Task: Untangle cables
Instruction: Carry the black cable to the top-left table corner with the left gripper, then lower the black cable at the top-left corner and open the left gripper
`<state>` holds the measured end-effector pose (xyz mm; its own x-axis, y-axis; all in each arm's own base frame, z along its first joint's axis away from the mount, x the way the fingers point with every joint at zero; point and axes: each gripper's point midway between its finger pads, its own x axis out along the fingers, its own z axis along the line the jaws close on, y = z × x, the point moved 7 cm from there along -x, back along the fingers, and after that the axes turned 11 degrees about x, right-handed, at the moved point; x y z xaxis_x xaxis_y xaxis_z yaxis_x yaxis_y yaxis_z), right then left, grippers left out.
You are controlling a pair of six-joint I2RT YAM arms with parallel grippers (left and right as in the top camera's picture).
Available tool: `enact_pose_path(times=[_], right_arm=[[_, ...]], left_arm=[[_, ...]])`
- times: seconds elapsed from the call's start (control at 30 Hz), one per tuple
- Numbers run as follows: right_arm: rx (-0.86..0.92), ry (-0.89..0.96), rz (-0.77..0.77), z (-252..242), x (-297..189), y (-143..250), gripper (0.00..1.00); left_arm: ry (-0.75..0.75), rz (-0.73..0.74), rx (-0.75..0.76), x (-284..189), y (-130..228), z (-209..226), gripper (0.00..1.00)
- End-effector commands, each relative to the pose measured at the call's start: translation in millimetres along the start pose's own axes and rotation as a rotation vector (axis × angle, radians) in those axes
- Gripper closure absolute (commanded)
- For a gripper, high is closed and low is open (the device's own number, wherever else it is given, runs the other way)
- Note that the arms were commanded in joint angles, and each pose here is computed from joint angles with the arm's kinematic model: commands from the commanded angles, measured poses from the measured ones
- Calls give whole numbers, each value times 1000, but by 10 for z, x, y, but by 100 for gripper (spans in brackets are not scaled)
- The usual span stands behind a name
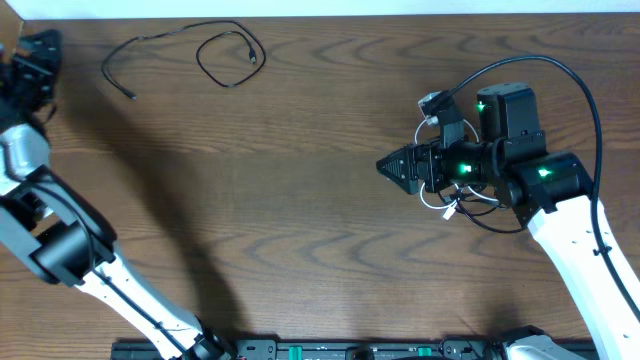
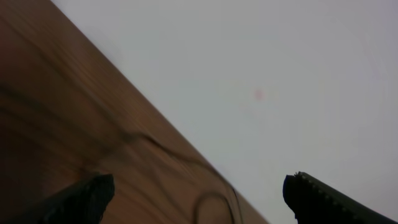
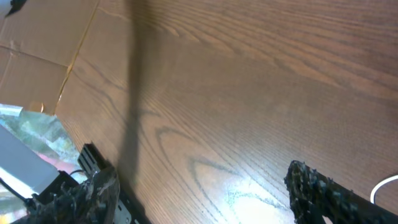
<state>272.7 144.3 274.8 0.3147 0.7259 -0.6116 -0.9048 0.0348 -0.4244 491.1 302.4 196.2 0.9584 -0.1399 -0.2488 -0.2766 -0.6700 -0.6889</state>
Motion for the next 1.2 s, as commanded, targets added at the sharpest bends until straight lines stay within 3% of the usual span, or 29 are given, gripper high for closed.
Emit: enact_pose_path(times=[0.0,0.07,0.23,0.33,0.43,0.73,0.87,1.03,1.13,1.17], right_arm=[[7,1,-5,23,-40,-2,18],[13,4,2,18,-40,12,18],[28,11,22,3,-35,47,18],[40,27,34,-22,-30,73,18],[48,50,38,-47,-32,86,18],[62,85,47,-88,-36,115,17],[63,100,45,-104,-37,116,16],[63,100,44,-105,-37,115,16],[63,103,43,-108,-37,114,16],[63,103,43,-108,-37,114,15]], left_arm=[[146,141,107,341,334,-562,9],[165,207,174,516,583,-760,11],[5,340,303,880,1215,-1057,11],[-69,458,563,1071,1743,-1329,11],[-76,510,716,1178,2052,-1543,11],[-37,618,917,1366,2703,-1681,11],[-40,656,919,1393,2836,-1566,11],[-73,713,1027,1373,2917,-1410,12],[-91,717,1026,1376,2912,-1339,23],[-95,718,1023,1375,2906,-1319,40]])
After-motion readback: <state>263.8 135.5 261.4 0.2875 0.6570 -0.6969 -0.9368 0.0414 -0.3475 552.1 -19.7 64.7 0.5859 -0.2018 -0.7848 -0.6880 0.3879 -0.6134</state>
